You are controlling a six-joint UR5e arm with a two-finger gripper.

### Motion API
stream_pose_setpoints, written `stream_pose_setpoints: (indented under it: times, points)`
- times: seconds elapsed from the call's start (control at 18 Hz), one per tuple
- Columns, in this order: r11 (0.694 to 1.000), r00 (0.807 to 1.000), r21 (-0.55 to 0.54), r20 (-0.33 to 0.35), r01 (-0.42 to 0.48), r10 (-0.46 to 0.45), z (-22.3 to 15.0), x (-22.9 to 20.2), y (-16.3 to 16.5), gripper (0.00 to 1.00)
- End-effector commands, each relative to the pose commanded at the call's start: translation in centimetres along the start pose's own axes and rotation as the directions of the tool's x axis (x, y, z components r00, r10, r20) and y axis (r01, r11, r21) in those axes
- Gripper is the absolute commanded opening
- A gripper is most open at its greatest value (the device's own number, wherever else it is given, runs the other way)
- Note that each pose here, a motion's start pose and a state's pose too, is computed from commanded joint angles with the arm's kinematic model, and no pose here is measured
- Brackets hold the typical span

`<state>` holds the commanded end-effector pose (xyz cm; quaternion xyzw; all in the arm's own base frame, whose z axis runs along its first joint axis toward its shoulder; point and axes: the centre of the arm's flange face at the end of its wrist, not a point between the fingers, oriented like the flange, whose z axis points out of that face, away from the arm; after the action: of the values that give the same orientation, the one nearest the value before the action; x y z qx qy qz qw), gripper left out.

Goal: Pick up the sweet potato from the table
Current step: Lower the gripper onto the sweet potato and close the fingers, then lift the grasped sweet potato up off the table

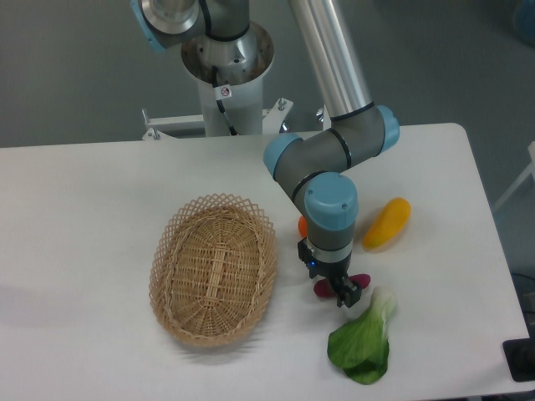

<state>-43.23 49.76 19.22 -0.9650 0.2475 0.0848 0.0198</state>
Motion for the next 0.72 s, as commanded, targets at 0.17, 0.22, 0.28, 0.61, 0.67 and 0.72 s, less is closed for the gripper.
stream_pose_setpoints:
  times: [0.17,0.22,0.28,0.61,0.67,0.72]
  points:
    - [1.000,1.000,-0.025,-0.002,0.000,0.000,0.1,0.2,0.3,0.51]
    - [1.000,1.000,-0.023,0.002,-0.002,0.002,0.0,0.1,0.2,0.49]
    - [1.000,1.000,-0.023,0.002,-0.002,0.002,0.0,0.1,0.2,0.47]
    - [0.999,1.000,-0.023,0.018,0.025,-0.025,-1.0,-0.3,0.2,0.40]
    - [0.999,0.999,-0.021,0.029,0.032,-0.031,-1.8,-0.4,0.2,0.39]
    - [0.999,0.999,-0.015,0.036,0.034,-0.033,-2.4,-0.5,0.2,0.39]
